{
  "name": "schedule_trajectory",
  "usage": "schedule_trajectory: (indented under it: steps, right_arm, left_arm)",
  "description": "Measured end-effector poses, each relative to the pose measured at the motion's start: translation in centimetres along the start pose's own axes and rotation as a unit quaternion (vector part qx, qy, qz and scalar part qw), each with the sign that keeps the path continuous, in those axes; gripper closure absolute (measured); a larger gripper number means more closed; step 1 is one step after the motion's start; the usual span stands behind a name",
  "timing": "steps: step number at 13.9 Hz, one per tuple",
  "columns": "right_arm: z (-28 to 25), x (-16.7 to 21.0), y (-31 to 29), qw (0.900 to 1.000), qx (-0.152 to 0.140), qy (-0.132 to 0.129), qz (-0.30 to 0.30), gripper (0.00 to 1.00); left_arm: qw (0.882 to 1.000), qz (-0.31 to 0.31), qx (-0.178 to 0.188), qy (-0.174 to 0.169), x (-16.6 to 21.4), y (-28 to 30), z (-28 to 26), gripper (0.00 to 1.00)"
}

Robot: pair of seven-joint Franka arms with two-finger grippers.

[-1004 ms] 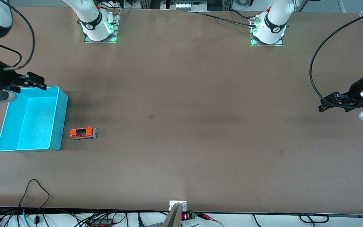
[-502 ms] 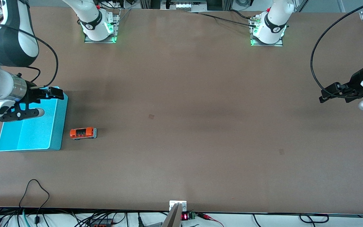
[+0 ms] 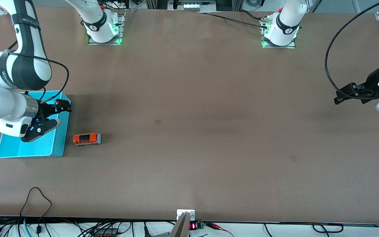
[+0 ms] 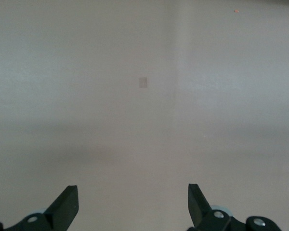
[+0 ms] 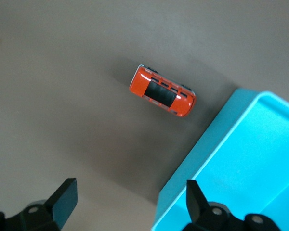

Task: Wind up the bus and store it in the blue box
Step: 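Reach the right gripper down to the bus beside the box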

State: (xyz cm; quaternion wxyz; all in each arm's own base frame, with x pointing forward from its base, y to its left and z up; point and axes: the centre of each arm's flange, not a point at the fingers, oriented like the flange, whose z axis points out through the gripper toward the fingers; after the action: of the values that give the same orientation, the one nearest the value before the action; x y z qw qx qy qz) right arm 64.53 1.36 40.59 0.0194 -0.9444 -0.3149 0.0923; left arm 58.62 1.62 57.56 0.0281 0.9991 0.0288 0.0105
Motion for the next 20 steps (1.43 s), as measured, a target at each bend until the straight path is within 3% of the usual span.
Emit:
schedule_trajectory:
  steps: [4,9,17,20]
  right_arm:
    - [3.4,0.5,2.6,0.988,-0.013,0.012,-0.153,0.0]
    - [8.6,2.3,3.4,0.951,-0.028,0.017,-0.307,0.0]
    - [14.1,4.3,2.6,0.915,-0.057,0.034,-0.397,0.0]
    - [16.7,4.2,2.2,0.911,-0.049,0.029,-0.409,0.0]
  left_arm:
    - [1.0,-0.001,0.0,-0.006,-0.3,-0.2,-0.4,0.0]
    - [1.0,0.0,0.0,-0.015,-0.5,0.0,-0.3,0.0]
    - [1.0,0.004,0.0,-0.023,-0.7,0.5,-0.1,0.0]
    - [1.0,0.002,0.0,-0.023,-0.7,0.3,-0.2,0.0]
